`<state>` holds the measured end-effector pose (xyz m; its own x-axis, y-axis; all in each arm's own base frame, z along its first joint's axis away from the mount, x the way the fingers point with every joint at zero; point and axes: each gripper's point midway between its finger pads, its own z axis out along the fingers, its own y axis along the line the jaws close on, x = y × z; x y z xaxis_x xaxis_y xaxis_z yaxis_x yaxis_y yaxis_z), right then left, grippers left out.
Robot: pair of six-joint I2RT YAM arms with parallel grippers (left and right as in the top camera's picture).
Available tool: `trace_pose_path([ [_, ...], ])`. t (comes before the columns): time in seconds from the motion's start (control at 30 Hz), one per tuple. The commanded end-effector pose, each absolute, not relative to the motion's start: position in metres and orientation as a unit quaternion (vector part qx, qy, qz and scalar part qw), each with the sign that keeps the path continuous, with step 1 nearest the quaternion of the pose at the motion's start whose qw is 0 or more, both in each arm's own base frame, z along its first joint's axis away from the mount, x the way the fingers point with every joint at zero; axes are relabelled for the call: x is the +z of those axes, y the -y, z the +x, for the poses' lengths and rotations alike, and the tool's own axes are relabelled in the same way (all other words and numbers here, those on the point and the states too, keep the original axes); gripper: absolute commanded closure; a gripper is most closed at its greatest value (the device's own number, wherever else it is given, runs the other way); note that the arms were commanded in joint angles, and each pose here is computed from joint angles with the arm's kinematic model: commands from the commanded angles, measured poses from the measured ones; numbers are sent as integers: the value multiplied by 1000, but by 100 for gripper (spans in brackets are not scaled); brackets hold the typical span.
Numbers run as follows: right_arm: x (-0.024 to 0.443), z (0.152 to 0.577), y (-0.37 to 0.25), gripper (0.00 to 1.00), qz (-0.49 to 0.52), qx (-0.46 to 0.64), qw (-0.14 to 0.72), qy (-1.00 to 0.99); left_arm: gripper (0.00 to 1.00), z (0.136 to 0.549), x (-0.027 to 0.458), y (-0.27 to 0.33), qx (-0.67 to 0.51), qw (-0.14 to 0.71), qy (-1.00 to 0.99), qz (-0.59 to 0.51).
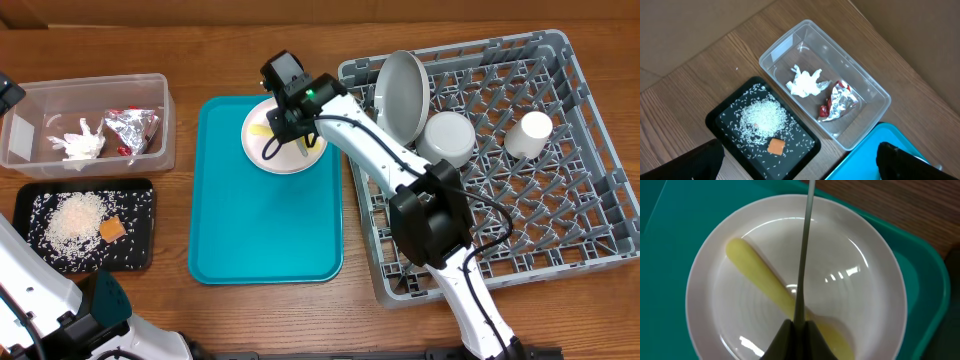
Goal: Sort waste into correct bins and load items into the dishwasher rack
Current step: 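Grasp the gray knife, carry it right and insert it into the rack, then move the right gripper back over the yellow spoon on the plate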
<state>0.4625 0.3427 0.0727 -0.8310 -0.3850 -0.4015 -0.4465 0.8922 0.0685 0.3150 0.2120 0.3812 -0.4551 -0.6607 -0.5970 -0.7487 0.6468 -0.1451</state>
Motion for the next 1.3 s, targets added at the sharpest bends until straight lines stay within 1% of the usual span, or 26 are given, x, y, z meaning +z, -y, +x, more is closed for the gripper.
trace_pose_path([
  [0.0,156,485,-318,96,-181,93,258,-945,0,316,377,-215,75,311,-852,-415],
  [0.1,178,490,-276,96,-147,51,258,-954,0,316,377,-215,75,311,-852,-415],
  [0.2,187,485,-236,96,-123,24,235,-964,0,316,377,-215,75,311,-852,-415],
  [0.4,181,476,-185,96,-88,1,180,-980,0,316,377,-215,75,311,-852,-415],
  [0.53,176,466,-182,96,-103,16,152,-983,0,316,377,-215,75,311,-852,-415],
  [0.73,168,460,-187,96,-112,27,135,-984,0,316,377,-215,75,311,-852,-415],
  [0.97,145,459,-192,95,-114,37,118,-986,0,316,377,-215,75,311,-852,-415],
  [1.0,144,460,-192,88,-114,37,118,-986,0,316,377,-215,75,311,-852,-415],
  [1.03,142,460,-192,72,-114,37,119,-986,0,316,377,-215,75,311,-852,-415],
  [1.1,141,463,-193,30,-114,39,123,-985,0,316,377,-215,75,311,-852,-415],
  [1.13,141,464,-194,16,-114,40,126,-985,0,316,377,-215,75,311,-852,-415],
  [1.17,142,465,-194,10,-114,40,128,-984,0,316,377,-215,75,311,-852,-415],
  [1.27,147,466,-195,5,-111,43,134,-984,0,316,377,-215,75,311,-852,-415],
])
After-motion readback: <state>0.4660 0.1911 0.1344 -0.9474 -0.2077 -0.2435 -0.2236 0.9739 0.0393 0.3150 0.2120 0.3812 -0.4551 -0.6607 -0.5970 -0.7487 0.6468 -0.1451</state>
